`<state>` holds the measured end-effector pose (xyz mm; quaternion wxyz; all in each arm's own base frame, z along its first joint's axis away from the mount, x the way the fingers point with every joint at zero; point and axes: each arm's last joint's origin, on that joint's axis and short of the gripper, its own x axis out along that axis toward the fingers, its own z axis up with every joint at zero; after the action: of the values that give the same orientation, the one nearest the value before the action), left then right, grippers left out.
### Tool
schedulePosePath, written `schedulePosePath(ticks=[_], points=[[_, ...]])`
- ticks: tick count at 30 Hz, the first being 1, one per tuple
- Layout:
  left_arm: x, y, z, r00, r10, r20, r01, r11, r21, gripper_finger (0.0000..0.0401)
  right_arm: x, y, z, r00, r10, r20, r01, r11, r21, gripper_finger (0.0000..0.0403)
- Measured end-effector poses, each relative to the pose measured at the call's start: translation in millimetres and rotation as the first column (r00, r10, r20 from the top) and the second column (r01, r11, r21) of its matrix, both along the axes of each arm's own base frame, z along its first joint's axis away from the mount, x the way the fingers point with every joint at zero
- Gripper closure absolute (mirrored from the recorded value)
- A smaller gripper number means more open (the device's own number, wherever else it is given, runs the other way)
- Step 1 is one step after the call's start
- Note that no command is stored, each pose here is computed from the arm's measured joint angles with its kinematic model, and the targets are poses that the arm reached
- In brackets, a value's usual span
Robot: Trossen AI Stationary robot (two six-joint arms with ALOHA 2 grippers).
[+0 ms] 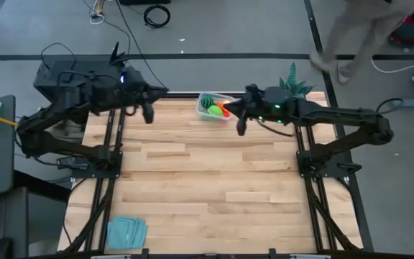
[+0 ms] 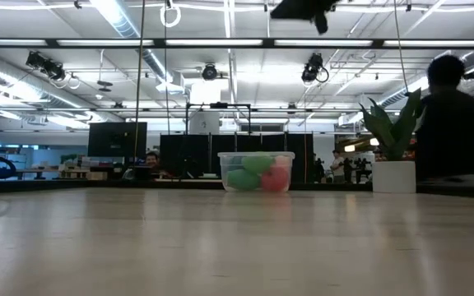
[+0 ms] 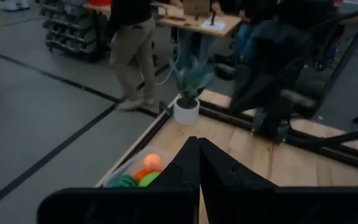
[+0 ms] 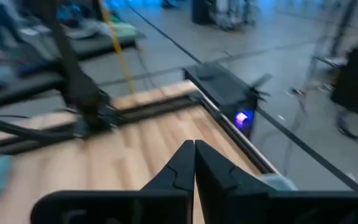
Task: Pick and placing Produce into tupperware
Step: Return to Home Position
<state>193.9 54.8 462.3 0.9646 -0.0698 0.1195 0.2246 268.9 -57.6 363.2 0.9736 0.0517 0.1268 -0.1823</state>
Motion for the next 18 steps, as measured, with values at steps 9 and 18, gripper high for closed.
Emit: schedulePosePath(ticks=[9,18], points=[[-53.8,-14.9,10.1,1.0,-0.014,0.011,0.014,1.0,0.008,0.0396,-46.2,40.5,38.7,0.941,0.308,0.142,-0.307,0.951,-0.033,0.0392],[-99.6,-27.4,9.3,0.998,-0.047,0.047,0.044,0.998,0.051,0.0398,-96.5,58.7,55.5,0.883,0.432,0.182,-0.42,0.902,-0.105,0.0395]])
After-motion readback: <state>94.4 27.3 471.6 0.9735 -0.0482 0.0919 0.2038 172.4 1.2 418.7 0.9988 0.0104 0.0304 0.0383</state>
